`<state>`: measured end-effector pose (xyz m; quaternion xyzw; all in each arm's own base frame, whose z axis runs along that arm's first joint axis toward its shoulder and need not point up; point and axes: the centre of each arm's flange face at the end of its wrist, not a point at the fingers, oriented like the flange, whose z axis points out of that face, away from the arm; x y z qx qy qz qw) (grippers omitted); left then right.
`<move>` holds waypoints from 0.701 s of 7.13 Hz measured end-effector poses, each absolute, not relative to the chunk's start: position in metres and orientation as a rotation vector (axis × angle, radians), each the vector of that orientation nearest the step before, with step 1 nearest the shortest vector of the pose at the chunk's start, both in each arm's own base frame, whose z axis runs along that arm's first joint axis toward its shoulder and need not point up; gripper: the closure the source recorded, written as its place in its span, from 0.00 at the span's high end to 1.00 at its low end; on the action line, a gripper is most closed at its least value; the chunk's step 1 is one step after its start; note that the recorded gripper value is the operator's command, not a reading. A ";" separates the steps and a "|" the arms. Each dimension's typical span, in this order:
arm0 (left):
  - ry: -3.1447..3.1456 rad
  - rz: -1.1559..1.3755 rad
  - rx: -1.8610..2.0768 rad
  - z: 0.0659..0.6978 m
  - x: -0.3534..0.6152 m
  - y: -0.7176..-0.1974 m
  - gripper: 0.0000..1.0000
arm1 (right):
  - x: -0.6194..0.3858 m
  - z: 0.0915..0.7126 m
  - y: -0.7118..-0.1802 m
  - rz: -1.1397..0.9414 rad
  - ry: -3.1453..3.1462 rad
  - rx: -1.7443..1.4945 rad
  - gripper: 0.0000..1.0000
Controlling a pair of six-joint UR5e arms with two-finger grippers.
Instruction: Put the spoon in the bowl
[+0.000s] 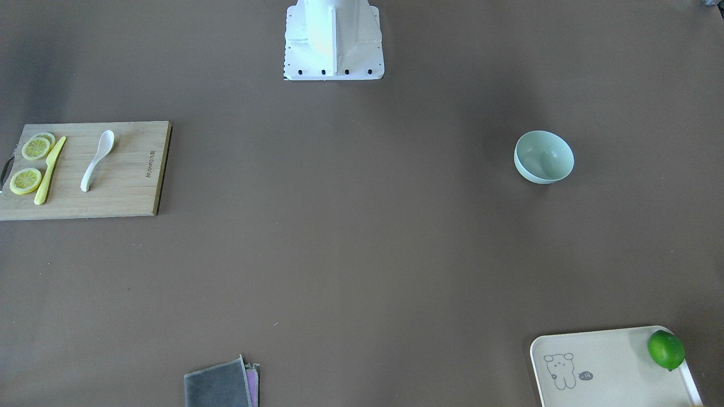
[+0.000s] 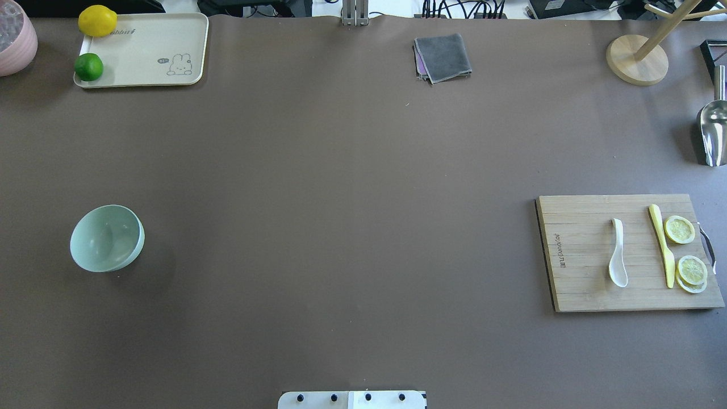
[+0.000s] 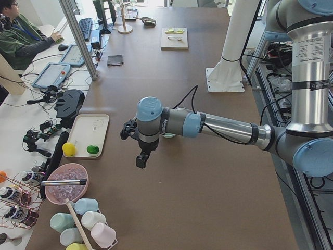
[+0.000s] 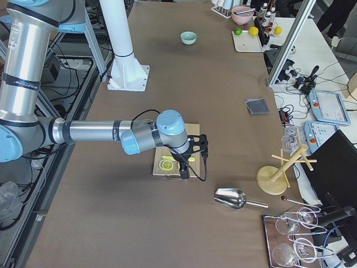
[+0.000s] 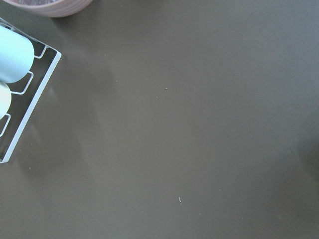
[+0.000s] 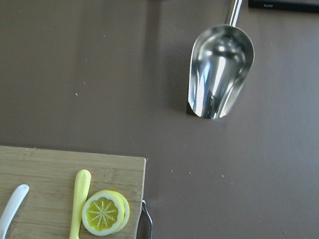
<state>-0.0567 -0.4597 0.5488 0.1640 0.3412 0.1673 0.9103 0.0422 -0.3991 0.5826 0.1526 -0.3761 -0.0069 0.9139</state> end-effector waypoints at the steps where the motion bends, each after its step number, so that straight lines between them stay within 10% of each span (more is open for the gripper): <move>1: 0.693 0.372 0.416 0.540 -0.057 -0.463 0.99 | 0.042 0.571 -0.402 -0.044 -0.782 0.401 1.00; 5: 0.679 0.415 0.663 0.514 -0.049 -0.513 0.99 | 0.003 0.538 -0.428 -0.007 -0.853 0.413 1.00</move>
